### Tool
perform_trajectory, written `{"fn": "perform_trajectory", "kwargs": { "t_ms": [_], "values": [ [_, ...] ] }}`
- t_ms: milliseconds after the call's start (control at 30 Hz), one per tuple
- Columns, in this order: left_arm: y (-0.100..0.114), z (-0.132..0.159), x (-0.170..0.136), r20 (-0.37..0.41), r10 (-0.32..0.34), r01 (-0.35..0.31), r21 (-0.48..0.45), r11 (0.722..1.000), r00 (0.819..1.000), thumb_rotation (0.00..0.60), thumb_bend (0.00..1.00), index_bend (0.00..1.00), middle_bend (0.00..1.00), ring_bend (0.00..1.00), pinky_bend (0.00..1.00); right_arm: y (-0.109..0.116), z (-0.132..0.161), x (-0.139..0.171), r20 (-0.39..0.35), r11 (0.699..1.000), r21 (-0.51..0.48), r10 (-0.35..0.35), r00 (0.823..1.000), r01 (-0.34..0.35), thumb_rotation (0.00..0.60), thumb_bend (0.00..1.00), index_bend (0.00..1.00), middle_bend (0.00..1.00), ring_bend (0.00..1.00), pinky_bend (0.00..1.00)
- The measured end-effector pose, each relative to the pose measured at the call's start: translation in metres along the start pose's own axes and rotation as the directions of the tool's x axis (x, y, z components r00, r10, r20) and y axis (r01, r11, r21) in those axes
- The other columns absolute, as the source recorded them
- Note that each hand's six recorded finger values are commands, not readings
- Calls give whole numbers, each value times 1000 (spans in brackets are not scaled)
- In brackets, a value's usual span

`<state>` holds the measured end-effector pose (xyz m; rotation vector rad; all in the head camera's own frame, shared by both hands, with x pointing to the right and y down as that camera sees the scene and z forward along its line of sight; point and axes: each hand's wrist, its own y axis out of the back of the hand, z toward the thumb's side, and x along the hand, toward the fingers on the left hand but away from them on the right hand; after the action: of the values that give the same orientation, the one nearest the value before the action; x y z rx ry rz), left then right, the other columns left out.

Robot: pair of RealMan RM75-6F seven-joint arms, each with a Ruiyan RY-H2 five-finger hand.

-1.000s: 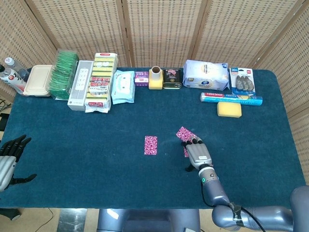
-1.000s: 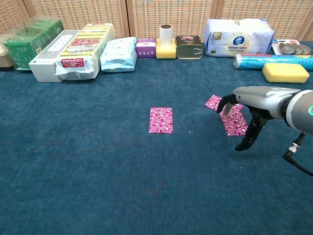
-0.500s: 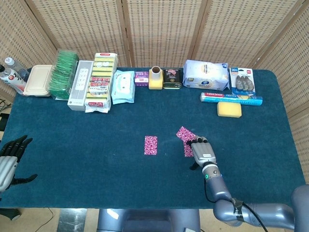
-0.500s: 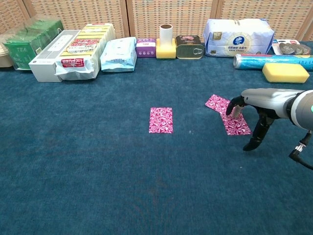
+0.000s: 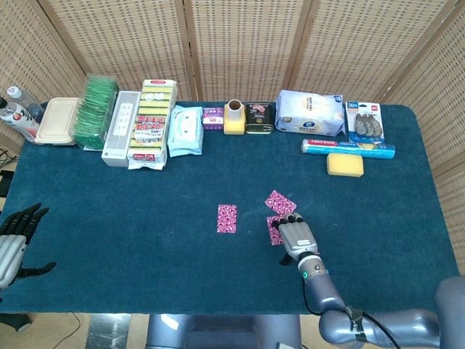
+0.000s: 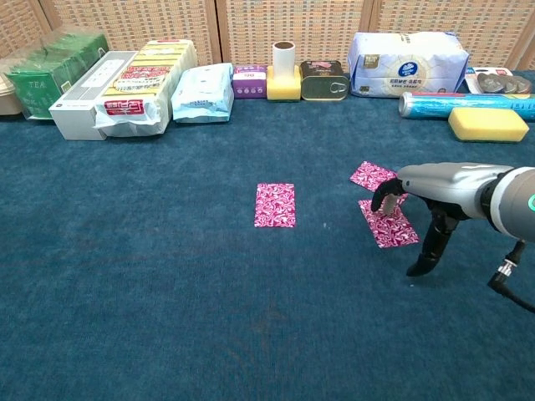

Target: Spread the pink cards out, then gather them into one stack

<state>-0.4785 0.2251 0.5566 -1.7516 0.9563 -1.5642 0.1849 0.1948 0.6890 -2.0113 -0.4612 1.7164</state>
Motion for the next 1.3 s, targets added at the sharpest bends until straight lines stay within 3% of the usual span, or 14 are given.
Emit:
{"fn": "perform_trajectory", "kwargs": {
  "t_ms": [200,333,567,733,867,1067,1300],
  "values": [
    [0,0,0,0,2,-2,0,1000,1000,600,32,0,0,0,35,-3,7,9,-15,1000,28,15,1000,-15,600,23,193,249,89,61],
    [1,-1,0,-1,2,-2,-2,1000,1000,600,33,0,0,0,35,0,13,14,-39,1000,25,-1,999,2,600,22,211,185,88,65],
    [0,0,0,0,0,0,-3,1000,1000,600,33,0,0,0,35,26,25,24,-55,987,-5,-159,986,159,600,22,259,128,69,66],
    [0,0,-1,1,-1,1,-2,1000,1000,600,32,0,0,0,35,30,27,25,-5,967,-81,-243,970,242,600,22,276,111,54,65],
    [0,1,-2,6,-5,5,-2,1000,1000,600,33,0,0,0,35,31,28,24,83,946,-138,-283,955,293,600,23,284,81,28,61],
    [1,-1,-3,10,-5,5,-9,1000,1000,600,33,0,0,0,35,25,34,18,198,936,-175,-269,942,304,600,22,295,77,26,60],
    [1,-1,-4,19,-8,8,-13,1000,1000,600,33,0,0,0,35,26,29,5,211,941,-148,-270,939,304,600,23,295,81,27,62]
  ]
}}
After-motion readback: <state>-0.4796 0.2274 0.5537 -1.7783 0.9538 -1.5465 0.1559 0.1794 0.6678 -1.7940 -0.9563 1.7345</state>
